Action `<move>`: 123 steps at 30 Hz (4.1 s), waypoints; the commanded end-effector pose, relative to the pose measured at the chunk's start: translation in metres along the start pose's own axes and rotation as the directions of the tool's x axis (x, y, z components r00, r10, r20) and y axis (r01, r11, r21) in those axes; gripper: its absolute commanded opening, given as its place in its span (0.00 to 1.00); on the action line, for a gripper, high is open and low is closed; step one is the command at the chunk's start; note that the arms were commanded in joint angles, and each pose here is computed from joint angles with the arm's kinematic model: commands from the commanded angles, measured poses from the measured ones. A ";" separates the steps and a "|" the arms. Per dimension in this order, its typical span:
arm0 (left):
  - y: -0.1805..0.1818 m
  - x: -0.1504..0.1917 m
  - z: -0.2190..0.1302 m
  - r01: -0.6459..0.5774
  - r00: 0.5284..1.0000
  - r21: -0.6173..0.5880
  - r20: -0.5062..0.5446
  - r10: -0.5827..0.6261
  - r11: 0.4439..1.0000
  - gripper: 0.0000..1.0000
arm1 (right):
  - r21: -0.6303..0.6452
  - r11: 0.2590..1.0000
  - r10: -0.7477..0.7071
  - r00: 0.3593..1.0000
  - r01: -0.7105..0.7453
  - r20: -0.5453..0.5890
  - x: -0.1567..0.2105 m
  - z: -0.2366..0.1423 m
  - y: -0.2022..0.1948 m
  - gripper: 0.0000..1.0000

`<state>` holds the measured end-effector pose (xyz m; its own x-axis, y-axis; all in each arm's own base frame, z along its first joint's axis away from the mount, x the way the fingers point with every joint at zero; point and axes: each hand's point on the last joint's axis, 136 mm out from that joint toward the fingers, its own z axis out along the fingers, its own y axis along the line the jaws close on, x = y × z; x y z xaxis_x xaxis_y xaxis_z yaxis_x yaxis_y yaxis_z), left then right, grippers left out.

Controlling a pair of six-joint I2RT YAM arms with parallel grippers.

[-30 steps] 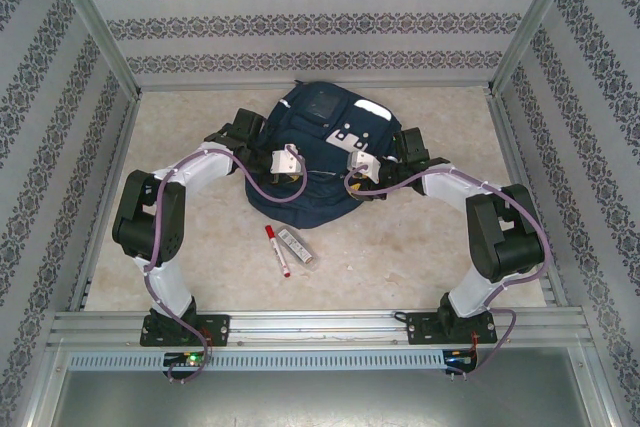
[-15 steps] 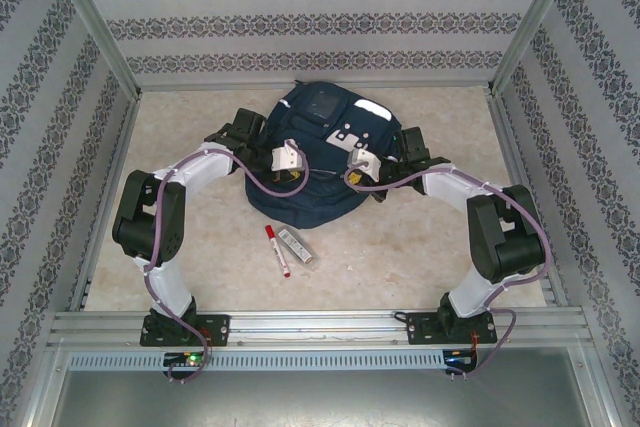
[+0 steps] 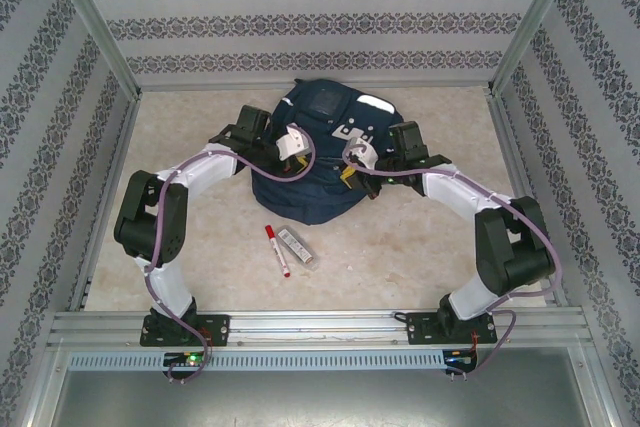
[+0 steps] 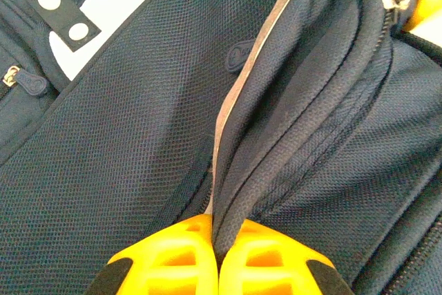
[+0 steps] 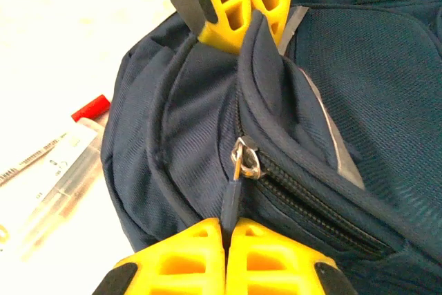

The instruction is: Pack books, pencil case, and school supplies into a backpack

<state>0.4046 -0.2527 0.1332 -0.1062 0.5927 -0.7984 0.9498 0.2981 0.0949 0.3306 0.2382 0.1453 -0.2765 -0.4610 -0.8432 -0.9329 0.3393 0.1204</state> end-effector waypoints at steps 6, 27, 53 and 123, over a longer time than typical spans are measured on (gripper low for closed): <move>0.011 -0.069 0.021 0.041 0.971 -0.041 0.237 -0.030 0.998 0.00 | -0.053 0.871 0.492 0.867 -0.489 0.079 -0.022 0.020 0.015 0.00; -0.011 -0.041 -0.041 0.691 0.712 -0.038 0.205 -0.672 0.722 0.49 | -0.111 0.297 0.955 0.295 -0.948 0.041 0.005 0.052 0.003 0.22; -0.060 -0.013 0.028 0.571 0.741 -0.383 -0.141 -0.657 0.726 0.47 | 0.670 0.655 0.238 0.937 -0.350 0.257 -0.021 -0.130 -0.065 0.98; -0.066 -0.055 0.009 0.572 0.819 -0.033 -0.025 -0.573 0.819 0.00 | 0.011 0.809 -0.588 0.809 0.588 0.004 0.014 0.023 -0.013 0.27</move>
<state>0.3438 -0.3069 0.1259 -0.6922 0.3983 -0.6019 0.6716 0.6609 -0.3350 0.3475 0.2403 0.1244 0.3019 -0.5474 -0.7806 -0.9217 0.0417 -0.3857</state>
